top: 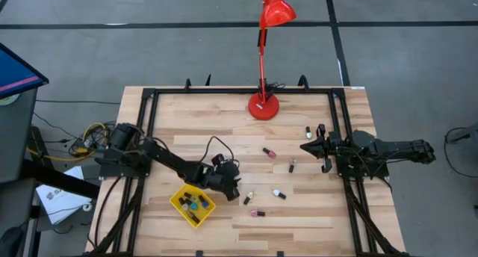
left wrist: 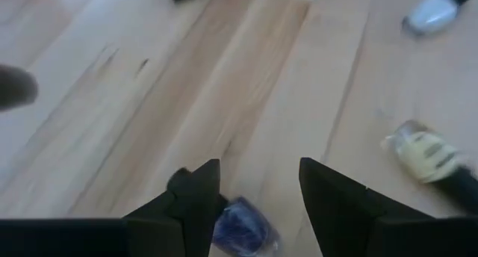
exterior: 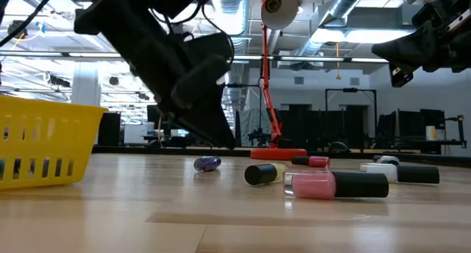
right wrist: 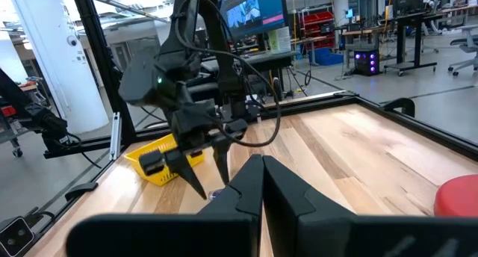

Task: Pick & Place Nail Polish
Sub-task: Put the violet nail polish bottle into the yellow basket

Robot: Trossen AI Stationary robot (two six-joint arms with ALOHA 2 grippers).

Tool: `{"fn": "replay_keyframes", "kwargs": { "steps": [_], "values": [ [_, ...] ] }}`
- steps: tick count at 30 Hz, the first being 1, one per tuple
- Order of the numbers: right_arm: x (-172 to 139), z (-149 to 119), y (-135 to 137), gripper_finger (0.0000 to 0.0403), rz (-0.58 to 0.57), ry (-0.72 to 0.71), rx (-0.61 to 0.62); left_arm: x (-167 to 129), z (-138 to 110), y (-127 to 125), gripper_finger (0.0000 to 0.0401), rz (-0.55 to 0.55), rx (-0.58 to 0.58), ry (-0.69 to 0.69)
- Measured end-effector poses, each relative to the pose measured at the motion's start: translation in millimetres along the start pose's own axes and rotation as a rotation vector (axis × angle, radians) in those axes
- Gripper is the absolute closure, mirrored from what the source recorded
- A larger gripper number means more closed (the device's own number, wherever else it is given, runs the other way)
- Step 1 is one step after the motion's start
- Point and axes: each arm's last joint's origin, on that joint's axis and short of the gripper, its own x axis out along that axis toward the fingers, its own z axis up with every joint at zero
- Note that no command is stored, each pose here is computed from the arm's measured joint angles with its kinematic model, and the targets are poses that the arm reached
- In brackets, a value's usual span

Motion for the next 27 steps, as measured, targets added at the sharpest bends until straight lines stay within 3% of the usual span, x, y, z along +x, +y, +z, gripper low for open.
{"fn": "replay_keyframes", "kwargs": {
  "steps": [8,16,23,27],
  "values": [
    [0.0,0.1,0.0,0.0403,0.0,-0.001,0.0,4.6,-14.3,14.5,0.0222,0.159,0.084,0.103],
    [0.0,0.1,0.0,0.0403,0.0,-0.001,0.0,11.0,-10.5,26.1,0.0222,0.195,0.062,0.122],
    [0.0,0.2,0.0,0.0403,0.0,-0.001,0.0,17.7,-8.9,37.7,0.0225,0.105,0.005,0.205],
    [0.0,0.1,0.0,0.0403,0.0,0.0,0.0,18.5,-14.3,39.2,0.0249,0.084,0.067,0.227]
  ]
}}
